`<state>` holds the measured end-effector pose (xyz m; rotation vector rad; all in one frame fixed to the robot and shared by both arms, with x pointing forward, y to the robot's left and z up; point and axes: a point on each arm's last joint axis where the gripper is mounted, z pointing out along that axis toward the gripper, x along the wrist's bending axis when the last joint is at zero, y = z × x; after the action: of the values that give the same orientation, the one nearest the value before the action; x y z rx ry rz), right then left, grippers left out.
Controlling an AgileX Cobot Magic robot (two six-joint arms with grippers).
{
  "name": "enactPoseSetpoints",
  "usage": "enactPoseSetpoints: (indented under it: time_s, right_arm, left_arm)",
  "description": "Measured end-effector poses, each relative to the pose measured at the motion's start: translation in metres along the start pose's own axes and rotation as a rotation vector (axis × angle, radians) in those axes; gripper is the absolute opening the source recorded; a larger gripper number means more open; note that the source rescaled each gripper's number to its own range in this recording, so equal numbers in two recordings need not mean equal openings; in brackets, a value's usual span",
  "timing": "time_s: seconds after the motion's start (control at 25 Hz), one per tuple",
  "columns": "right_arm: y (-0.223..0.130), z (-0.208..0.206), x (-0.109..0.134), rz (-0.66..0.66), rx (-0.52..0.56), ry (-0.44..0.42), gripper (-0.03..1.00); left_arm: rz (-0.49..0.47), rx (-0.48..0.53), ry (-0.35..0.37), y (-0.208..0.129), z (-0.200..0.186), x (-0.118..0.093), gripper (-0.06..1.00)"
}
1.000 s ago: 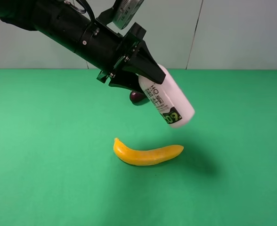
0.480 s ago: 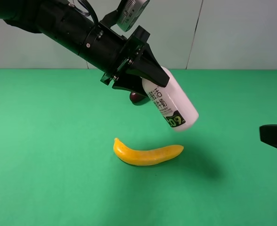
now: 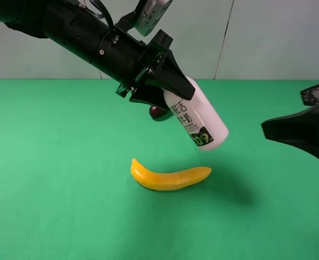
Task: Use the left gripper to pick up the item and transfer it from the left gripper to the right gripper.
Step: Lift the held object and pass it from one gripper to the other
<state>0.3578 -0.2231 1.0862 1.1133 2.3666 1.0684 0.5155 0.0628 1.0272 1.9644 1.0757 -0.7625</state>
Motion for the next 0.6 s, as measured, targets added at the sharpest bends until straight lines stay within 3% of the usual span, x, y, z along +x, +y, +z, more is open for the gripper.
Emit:
enactPoseSetpoints:
  time_s: [0.6]
  right_arm:
    - [0.024,0.056,0.026,-0.136,-0.001,0.124,1.00]
  left_arm:
    - [0.000,-0.002,0.001,0.000,0.000,0.000,0.01]
